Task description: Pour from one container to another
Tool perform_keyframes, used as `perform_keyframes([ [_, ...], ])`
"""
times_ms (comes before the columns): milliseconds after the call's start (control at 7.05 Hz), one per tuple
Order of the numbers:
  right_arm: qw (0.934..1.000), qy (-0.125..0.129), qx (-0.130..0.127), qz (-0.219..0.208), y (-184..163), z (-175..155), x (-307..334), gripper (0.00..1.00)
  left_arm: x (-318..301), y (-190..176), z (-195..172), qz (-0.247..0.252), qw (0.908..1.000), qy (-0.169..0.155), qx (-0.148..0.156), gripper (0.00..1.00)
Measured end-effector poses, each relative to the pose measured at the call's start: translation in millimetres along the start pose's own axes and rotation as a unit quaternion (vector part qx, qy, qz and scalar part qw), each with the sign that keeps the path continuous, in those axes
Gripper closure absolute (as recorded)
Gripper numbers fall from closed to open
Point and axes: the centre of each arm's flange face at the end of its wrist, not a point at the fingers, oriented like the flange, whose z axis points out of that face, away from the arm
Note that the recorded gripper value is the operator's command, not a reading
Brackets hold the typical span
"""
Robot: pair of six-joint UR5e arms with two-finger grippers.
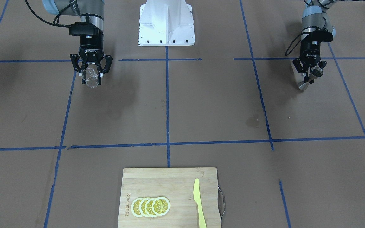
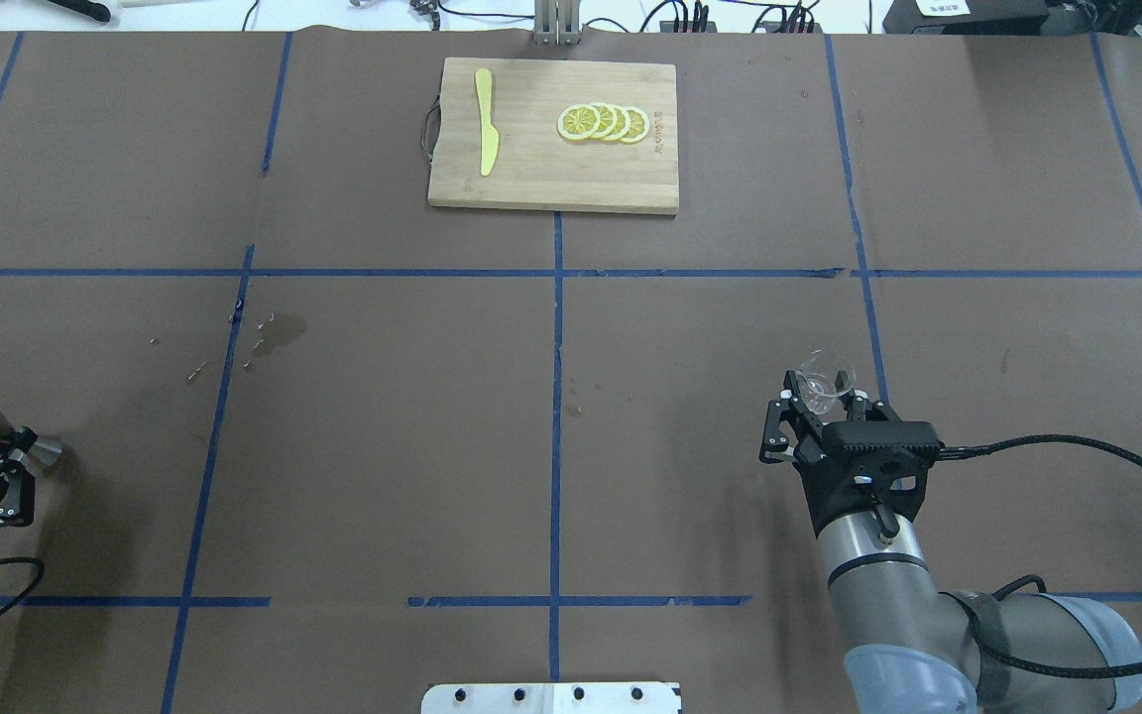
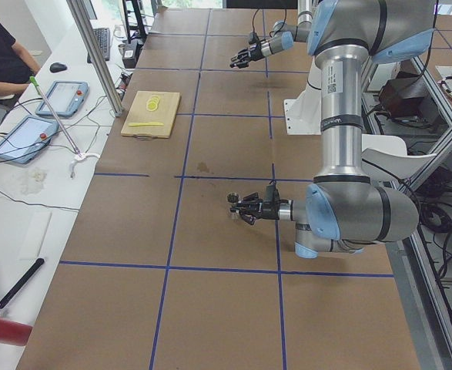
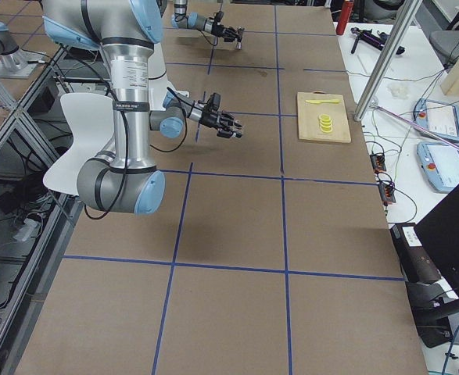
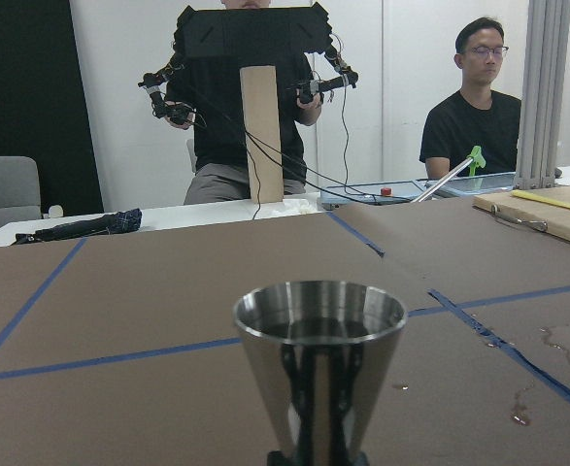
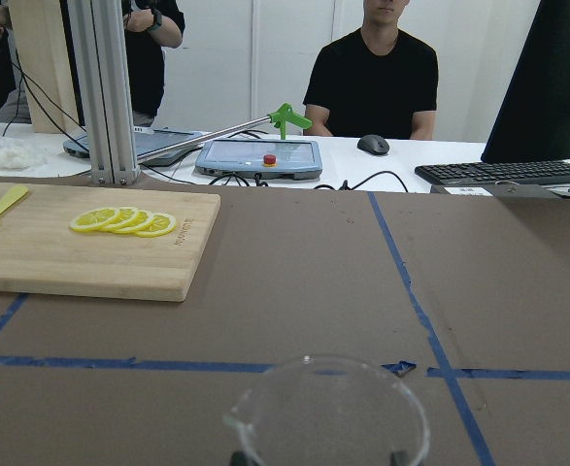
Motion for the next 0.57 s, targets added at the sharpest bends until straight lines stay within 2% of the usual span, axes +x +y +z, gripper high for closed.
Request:
perform_keyframes([
  [567,1.0,-0.002,-0.001,0.002,-1.4,-1.8,-1.4,1.0,3.5,4.9,-4.2,-0.023,0.9997,0.008,-0.008,1.0],
])
